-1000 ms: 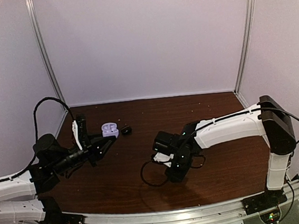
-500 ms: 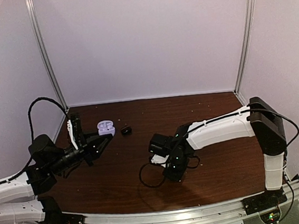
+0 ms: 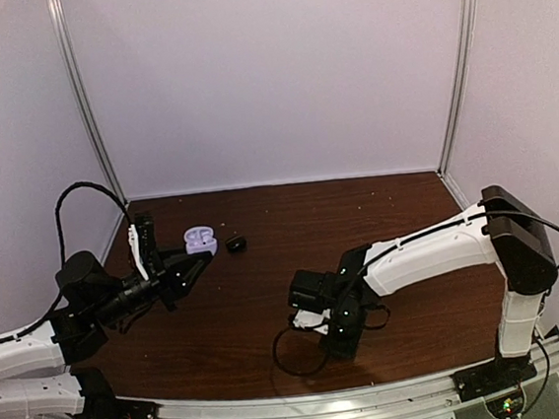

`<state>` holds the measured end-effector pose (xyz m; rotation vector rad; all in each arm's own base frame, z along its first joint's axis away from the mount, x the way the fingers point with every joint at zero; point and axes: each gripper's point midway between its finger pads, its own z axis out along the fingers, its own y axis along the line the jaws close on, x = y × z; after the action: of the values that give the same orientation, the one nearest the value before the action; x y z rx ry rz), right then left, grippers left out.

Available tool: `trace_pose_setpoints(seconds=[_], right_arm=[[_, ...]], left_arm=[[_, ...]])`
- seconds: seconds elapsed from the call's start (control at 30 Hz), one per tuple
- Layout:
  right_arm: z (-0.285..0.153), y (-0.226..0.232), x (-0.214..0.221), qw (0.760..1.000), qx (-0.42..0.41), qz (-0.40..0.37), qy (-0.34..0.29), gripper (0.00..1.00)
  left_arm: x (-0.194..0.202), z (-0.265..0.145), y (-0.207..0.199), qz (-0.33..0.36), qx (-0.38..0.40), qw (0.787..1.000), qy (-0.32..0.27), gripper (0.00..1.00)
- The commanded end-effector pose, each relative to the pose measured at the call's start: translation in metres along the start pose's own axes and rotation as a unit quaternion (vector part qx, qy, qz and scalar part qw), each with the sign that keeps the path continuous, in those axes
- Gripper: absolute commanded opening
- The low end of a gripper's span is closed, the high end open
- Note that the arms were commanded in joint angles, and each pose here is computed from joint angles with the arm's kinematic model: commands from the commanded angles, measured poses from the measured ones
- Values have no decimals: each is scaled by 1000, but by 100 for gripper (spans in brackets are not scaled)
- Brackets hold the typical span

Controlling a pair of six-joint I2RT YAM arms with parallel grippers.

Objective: Insert the wireless bluetooth earbuds into the charging case
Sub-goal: Move the left earbud to the center of the board, then pick up the left earbud from the center of the board.

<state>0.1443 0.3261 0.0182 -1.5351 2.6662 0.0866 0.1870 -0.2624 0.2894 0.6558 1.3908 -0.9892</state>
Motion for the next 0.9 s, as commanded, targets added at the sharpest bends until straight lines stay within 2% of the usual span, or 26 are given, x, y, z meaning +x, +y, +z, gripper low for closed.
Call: trace_pose_setpoints(seconds=[0.0,0.27,0.87], right_arm=[[-8,2,9,1000,2,-6,17,37],[-8,-6,11,999,27,-6,31,38],[2,-2,5,999,19,-22,46,23]], left_arm=[[-9,2,-1,11,3,1000,-16,0],[-10,2,-1,11,4,1000,-16,0],[-11,-1,1,17,-5,1000,-15,0]])
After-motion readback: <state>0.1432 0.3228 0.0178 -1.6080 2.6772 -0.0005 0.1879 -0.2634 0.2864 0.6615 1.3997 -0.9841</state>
